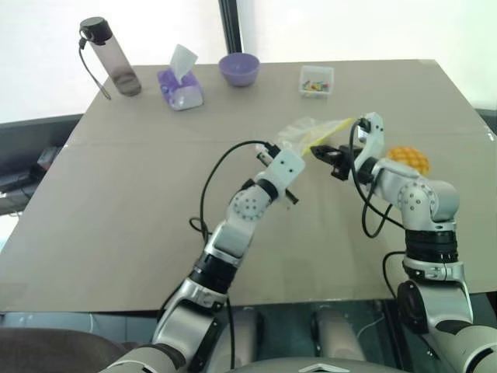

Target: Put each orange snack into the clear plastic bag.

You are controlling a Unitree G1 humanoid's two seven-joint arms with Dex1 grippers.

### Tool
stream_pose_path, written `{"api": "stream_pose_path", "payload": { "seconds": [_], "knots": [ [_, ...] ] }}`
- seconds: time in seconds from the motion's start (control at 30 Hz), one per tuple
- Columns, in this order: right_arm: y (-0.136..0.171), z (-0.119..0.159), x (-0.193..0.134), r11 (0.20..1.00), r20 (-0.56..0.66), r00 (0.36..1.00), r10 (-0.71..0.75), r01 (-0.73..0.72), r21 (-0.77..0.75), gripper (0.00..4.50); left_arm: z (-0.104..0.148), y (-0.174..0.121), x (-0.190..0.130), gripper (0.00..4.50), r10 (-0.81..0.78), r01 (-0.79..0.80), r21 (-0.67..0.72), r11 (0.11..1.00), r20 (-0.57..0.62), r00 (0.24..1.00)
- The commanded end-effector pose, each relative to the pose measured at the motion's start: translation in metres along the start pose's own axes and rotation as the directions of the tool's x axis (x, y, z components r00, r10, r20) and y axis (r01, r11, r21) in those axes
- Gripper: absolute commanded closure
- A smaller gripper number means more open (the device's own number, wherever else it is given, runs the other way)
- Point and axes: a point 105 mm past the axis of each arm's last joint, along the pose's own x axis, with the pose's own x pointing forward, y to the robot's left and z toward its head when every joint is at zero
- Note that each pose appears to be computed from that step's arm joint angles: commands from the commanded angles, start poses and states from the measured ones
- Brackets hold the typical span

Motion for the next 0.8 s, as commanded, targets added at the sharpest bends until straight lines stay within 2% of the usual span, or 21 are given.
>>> {"api": "stream_pose_path", "payload": {
  "seconds": [0.03, 0.43, 0.57, 0.7, 0.8],
  "knots": [
    [0.007, 0.015, 0.001, 0.999, 0.043, 0.999, 0.014, -0.012, -0.037, 4.47, 0.021, 0.001, -0.002, 4.5, -0.002, 0.0, 0.018, 1.0, 0.077, 0.997],
    [0.015, 0.012, 0.006, 0.995, 0.027, 0.999, 0.035, -0.032, -0.092, 4.47, 0.022, -0.003, -0.002, 4.5, -0.021, 0.02, 0.016, 1.0, 0.081, 0.996],
    [0.005, 0.014, 0.007, 0.996, 0.032, 0.999, -0.018, 0.021, -0.087, 4.47, 0.022, -0.003, -0.002, 4.5, -0.026, 0.025, 0.016, 1.0, 0.082, 0.996],
    [0.015, 0.014, 0.009, 0.995, 0.029, 0.999, 0.028, -0.026, -0.097, 4.47, 0.023, -0.007, -0.002, 4.5, -0.042, 0.04, 0.016, 0.999, 0.086, 0.995],
    [0.003, 0.012, 0.012, 0.996, 0.029, 0.999, -0.03, 0.033, -0.078, 4.47, 0.024, -0.009, -0.002, 4.5, -0.052, 0.051, 0.015, 0.999, 0.091, 0.995]
  ]
}}
